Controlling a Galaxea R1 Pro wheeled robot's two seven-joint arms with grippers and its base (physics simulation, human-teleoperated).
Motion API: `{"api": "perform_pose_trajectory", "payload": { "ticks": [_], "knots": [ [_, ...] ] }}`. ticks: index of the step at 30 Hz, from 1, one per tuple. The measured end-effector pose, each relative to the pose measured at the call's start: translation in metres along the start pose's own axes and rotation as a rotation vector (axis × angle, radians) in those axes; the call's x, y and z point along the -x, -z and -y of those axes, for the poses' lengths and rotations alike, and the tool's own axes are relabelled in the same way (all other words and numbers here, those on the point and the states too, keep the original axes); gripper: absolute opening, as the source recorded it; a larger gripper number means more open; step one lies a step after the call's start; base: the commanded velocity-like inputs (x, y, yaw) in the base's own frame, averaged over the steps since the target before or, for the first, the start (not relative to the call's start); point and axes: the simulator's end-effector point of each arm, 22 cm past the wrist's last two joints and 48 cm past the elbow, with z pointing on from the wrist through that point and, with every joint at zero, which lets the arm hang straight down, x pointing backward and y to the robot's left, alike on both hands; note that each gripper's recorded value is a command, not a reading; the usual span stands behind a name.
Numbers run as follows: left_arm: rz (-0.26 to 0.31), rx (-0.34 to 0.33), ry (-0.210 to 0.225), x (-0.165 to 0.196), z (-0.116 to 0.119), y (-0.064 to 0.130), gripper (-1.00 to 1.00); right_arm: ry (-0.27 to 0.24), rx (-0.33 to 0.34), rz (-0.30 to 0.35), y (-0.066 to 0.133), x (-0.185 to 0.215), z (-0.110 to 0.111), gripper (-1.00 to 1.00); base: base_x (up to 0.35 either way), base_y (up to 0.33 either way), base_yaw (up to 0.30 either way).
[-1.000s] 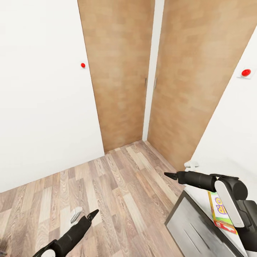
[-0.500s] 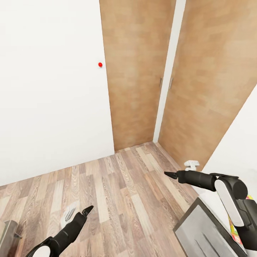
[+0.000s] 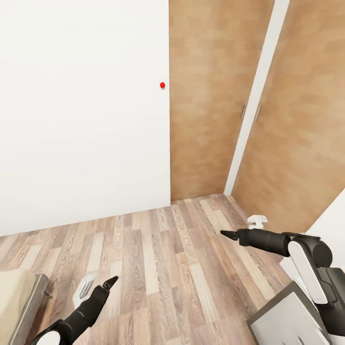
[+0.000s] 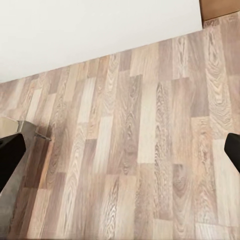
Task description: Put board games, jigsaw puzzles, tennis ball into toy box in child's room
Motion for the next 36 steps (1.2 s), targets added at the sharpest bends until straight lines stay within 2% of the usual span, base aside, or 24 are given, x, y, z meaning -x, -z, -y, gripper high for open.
{"api": "perform_pose_trajectory", "payload": {
  "ticks": [6, 15, 18, 19, 22, 23, 24, 25, 26, 27, 29, 30, 33, 34, 36],
  "knots": [
    [-0.004, -0.003, 0.000, 0.000, -0.002, -0.004, 1.00, 0.000, 0.000, 0.000, -0.004, -0.002, 0.003, 1.00, 0.000, 0.000, 0.295],
    [-0.083, -0.055, -0.024, -0.013, 0.011, -0.004, 1.00, -0.024, -0.002, -0.019, -0.017, -0.013, 0.012, 1.00, 0.000, 0.000, 0.284],
    [-0.092, -0.091, -0.015, 0.001, 0.023, -0.005, 1.00, -0.076, 0.009, -0.051, -0.039, -0.026, 0.013, 1.00, 0.000, 0.000, 0.230],
    [-0.092, -0.091, -0.015, 0.001, 0.022, -0.006, 1.00, -0.077, 0.009, -0.052, -0.040, -0.026, 0.014, 1.00, 0.000, 0.000, 0.207],
    [-0.088, -0.141, -0.015, 0.025, 0.052, -0.014, 1.00, -0.156, 0.002, -0.129, -0.078, -0.053, 0.015, 1.00, 0.000, 0.000, 0.175],
    [-0.088, -0.140, -0.016, 0.025, 0.052, -0.015, 1.00, -0.157, 0.002, -0.130, -0.079, -0.054, 0.016, 1.00, 0.000, 0.000, 0.150],
    [-0.089, -0.146, -0.018, 0.032, 0.062, -0.019, 1.00, -0.180, -0.008, -0.161, -0.091, -0.064, 0.017, 1.00, 0.000, 0.000, 0.130],
    [-0.090, -0.143, -0.021, 0.040, 0.071, -0.024, 1.00, -0.200, -0.023, -0.192, -0.104, -0.074, 0.020, 1.00, 0.000, 0.000, 0.130],
    [-0.090, -0.142, -0.022, 0.040, 0.071, -0.025, 1.00, -0.201, -0.023, -0.193, -0.105, -0.074, 0.020, 1.00, 0.000, 0.000, 0.108],
    [-0.089, -0.133, -0.026, 0.048, 0.080, -0.030, 1.00, -0.215, -0.035, -0.218, -0.114, -0.082, 0.022, 1.00, 0.000, 0.000, 0.087],
    [-0.085, -0.094, -0.039, 0.062, 0.095, -0.041, 1.00, -0.232, -0.057, -0.255, -0.127, -0.092, 0.026, 1.00, 0.000, 0.000, 0.069],
    [-0.085, -0.092, -0.041, 0.062, 0.095, -0.043, 1.00, -0.232, -0.057, -0.255, -0.128, -0.093, 0.026, 1.00, 0.000, 0.000, 0.055],
    [-0.090, -0.010, -0.076, 0.072, 0.113, -0.058, 1.00, -0.239, -0.078, -0.278, -0.137, -0.098, 0.032, 1.00, 0.000, 0.000, 0.038],
    [-0.090, -0.008, -0.077, 0.072, 0.112, -0.059, 1.00, -0.240, -0.078, -0.278, -0.138, -0.098, 0.032, 1.00, 0.000, 0.000, 0.028],
    [-0.089, 0.038, -0.104, 0.079, 0.124, -0.064, 1.00, -0.234, -0.090, -0.275, -0.139, -0.096, 0.037, 1.00, 0.000, 0.000, 0.020]
  ]
}}
